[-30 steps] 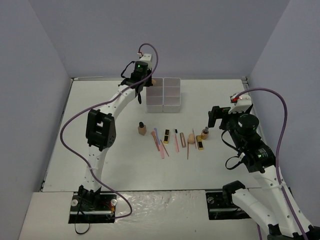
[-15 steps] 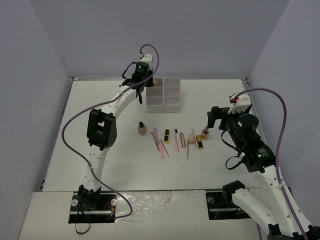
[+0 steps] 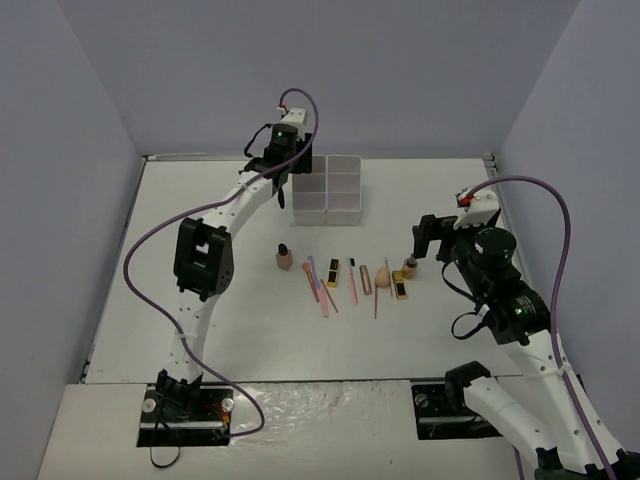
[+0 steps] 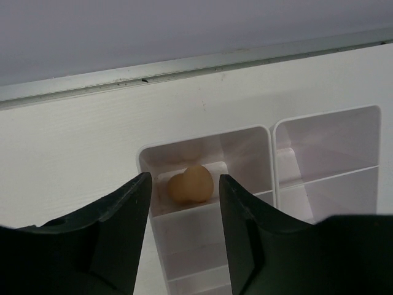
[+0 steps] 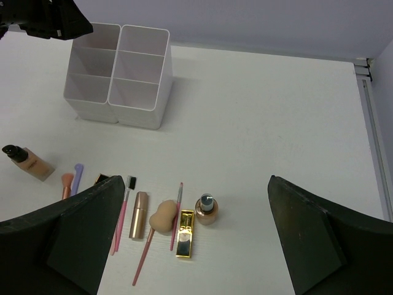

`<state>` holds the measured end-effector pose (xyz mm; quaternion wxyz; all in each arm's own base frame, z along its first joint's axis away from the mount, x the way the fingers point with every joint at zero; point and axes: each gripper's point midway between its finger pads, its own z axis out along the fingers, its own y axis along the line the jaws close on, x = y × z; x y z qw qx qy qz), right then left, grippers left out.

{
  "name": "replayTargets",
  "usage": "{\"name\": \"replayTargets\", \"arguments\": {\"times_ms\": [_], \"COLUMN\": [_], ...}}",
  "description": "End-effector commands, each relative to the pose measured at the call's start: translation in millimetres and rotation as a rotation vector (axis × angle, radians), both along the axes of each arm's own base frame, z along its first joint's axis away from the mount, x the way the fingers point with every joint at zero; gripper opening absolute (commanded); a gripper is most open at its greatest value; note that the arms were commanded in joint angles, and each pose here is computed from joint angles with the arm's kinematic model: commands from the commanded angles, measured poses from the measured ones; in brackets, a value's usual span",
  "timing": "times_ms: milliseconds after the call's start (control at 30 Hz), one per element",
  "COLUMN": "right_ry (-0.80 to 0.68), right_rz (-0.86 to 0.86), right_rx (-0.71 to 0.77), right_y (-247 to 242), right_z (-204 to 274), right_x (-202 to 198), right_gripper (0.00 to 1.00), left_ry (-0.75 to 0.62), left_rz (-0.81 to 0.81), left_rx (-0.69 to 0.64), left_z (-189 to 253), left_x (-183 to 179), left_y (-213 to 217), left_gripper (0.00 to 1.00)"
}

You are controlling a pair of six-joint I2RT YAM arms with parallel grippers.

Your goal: Organize the makeup

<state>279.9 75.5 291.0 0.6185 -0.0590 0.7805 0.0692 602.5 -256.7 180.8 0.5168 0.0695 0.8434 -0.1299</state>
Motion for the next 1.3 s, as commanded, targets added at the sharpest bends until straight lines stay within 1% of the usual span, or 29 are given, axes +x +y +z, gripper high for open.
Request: {"name": "replayTargets", "arguments": {"times_ms": [0,100,200,367,400,467,567,700,767,900,933,1000,1267], "right_ry": [-0.064,-0.061,-0.060,-0.042,-0.039,-0.039,-0.050,-0.076,-0.093,-0.109,-0.113,-0.116,-0.126], "right_rz": [0.022,0.013,0.002,0.014,0.011,-0.001,-0.025,-0.054,-0.081,-0.129,-0.131,-0.135,-0.149], "right_rx": [0.013,0.020,0.028,0.037,0.040,0.046,0.066,0.097,0.106,0.123,0.125,0.137,0.146], "right_y": [5.6,4.8,3.7,7.4,7.3,5.6,2.3,-3.2,-8.9,-18.6,-19.9,-20.8,-27.1], "right_z": [23.1,22.9,22.9,17.7,17.0,16.8,21.5,29.8,33.3,33.2,32.9,33.3,38.5], "right_x": [5.0,5.5,5.9,7.0,7.3,7.5,6.5,1.3,-2.0,-7.2,-9.5,-12.4,-23.5], "right_gripper": [1.00,1.00,1.00,1.00,1.00,1.00,1.00,1.00,1.00,1.00,1.00,1.00,1.00], "left_ry": [-0.188,-0.174,-0.147,-0.029,0.005,0.060,0.138,0.266,0.311,0.362,0.369,0.382,0.484], "left_rz": [-0.003,-0.009,-0.039,-0.096,-0.116,-0.114,-0.151,-0.210,-0.227,-0.284,-0.287,-0.301,-0.348], "left_rx": [-0.082,-0.090,-0.090,-0.076,-0.069,-0.039,-0.027,-0.084,-0.091,-0.067,-0.068,-0.067,-0.080], "left_z": [97.0,106.7,115.8,97.8,89.8,73.7,49.7,18.9,5.2,-16.1,-17.6,-22.1,-48.9], "left_x": [2.1,-10.4,-34.8,-89.6,-109.9,-139.0,-186.1,-242.6,-259.1,-286.2,-288.1,-291.3,-303.3], "left_y": [0.5,-2.1,-12.7,-41.9,-52.0,-58.4,-81.0,-115.7,-126.8,-155.3,-159.1,-169.6,-200.2], "left_gripper": [0.48,0.52,0.58,0.65,0.66,0.68,0.68,0.68,0.67,0.66,0.63,0.62,0.62]}}
